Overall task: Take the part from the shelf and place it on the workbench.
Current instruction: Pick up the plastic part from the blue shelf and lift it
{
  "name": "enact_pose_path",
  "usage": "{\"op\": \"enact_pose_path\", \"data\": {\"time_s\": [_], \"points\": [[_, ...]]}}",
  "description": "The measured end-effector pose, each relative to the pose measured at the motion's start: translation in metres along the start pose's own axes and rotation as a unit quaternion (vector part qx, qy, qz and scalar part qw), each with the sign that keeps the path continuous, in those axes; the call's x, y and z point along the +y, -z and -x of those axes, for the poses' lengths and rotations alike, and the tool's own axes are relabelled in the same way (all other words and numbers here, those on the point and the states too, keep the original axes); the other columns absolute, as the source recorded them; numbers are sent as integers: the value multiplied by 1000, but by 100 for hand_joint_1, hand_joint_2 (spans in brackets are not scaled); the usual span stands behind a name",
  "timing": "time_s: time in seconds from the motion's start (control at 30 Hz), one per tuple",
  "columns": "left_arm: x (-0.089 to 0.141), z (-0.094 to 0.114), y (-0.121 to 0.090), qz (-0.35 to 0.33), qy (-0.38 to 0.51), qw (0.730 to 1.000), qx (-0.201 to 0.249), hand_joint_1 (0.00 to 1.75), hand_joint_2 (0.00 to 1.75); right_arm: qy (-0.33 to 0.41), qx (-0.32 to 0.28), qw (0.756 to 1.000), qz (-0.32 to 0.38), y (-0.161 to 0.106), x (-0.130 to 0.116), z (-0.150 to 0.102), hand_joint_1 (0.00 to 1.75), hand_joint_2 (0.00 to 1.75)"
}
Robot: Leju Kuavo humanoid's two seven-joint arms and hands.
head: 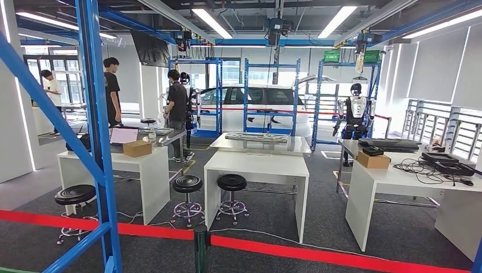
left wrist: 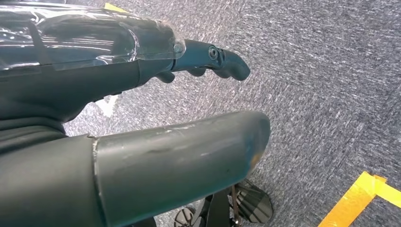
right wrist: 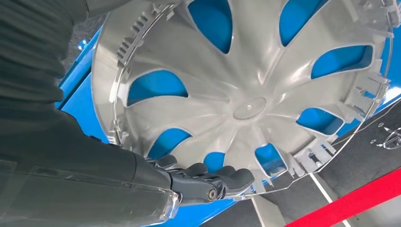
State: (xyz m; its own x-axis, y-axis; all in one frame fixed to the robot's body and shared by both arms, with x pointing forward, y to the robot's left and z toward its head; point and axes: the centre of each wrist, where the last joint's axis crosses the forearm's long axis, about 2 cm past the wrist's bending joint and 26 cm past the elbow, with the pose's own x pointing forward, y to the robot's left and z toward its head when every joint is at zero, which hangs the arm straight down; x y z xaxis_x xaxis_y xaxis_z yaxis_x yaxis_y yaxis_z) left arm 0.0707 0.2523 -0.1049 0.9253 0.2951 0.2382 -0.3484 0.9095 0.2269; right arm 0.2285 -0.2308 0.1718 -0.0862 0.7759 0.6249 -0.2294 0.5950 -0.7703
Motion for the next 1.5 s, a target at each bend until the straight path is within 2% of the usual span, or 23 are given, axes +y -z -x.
{"op": "enact_pose_path", "data": {"time_s": [0.17,0.3,0.47,0.63,1.0,1.5], "points": [[0,0,0,1,2,1000,-1,0,0,0,5,1000,-6,0,-4,3,0,175],[0,0,0,5,8,1000,-5,0,0,-5,9,1000,-13,7,-18,8,0,175],[-3,0,-1,12,20,1000,-9,0,0,-42,14,998,-38,17,-38,14,0,175],[-6,1,-3,16,28,999,-9,0,0,-70,21,996,-54,22,-45,19,0,175],[-11,3,-5,25,46,999,-12,0,0,-107,37,986,-123,23,-36,33,0,175],[-15,4,-6,29,60,998,-13,0,0,-112,44,982,-149,27,-22,43,0,175]]}}
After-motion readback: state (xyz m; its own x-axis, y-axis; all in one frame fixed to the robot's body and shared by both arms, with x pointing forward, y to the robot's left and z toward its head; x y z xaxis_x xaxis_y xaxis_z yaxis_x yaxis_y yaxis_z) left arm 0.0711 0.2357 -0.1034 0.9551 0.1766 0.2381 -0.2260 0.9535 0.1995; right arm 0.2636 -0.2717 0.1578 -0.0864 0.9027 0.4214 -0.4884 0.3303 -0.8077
